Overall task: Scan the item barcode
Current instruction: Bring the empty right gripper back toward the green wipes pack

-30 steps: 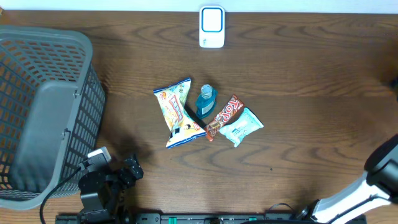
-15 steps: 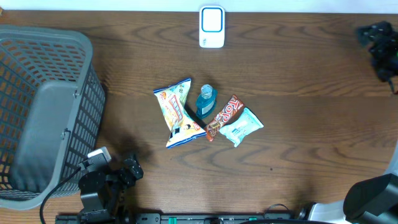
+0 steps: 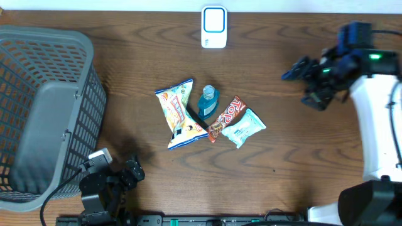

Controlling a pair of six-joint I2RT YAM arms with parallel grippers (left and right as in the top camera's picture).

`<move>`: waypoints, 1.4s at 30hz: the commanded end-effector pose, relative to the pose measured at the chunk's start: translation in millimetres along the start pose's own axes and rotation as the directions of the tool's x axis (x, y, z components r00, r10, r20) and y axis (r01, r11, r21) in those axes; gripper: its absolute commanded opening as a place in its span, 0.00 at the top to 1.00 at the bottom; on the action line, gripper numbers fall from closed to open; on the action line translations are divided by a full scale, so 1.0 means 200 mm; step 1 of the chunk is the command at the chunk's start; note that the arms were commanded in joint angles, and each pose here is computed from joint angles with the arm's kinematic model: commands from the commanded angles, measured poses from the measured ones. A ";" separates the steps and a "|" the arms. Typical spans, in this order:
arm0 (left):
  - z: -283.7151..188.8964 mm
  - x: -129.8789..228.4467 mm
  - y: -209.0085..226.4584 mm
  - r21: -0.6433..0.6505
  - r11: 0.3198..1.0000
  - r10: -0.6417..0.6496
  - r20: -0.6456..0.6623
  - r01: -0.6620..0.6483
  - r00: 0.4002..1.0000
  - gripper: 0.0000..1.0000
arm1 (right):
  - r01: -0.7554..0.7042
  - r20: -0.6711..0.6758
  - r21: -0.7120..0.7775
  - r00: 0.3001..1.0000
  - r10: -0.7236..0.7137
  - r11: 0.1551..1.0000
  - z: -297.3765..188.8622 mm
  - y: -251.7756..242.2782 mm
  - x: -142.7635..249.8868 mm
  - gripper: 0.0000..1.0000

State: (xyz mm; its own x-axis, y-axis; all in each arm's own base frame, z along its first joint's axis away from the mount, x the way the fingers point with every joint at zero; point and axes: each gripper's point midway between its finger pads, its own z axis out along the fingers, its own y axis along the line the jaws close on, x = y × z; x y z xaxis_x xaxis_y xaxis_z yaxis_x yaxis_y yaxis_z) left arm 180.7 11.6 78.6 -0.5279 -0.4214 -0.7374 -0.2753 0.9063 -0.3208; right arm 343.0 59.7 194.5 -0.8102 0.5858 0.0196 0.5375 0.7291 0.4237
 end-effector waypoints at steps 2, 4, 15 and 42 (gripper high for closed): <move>-0.01 -0.02 0.00 -0.002 1.000 0.008 0.014 -0.008 1.000 0.02 | -0.018 -0.002 0.213 1.000 0.019 0.977 0.18 -0.11 0.15 0.16; -0.01 -0.02 0.00 -0.003 1.000 0.008 0.013 -0.008 1.000 0.02 | -0.020 -0.020 0.270 0.999 0.026 0.963 0.24 -0.15 0.22 0.16; -0.01 -0.02 0.00 -0.003 1.000 0.008 0.013 -0.008 1.000 0.02 | -0.012 -0.113 0.260 0.993 0.042 0.965 0.58 -0.33 0.40 0.15; -0.01 -0.02 0.00 -0.003 1.000 0.008 0.013 -0.008 1.000 0.02 | 0.061 -0.044 -0.106 0.997 -0.066 0.992 0.99 -0.32 0.47 0.99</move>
State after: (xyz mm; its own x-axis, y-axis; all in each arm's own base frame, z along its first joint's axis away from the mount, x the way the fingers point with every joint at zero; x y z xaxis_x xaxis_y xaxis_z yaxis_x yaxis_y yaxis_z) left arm 180.7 11.5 78.6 -0.5283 -0.4214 -0.7371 -0.2751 0.9063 -0.3210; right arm 289.9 142.0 3.8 -0.8559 0.5172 0.0001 0.4319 0.7145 0.5504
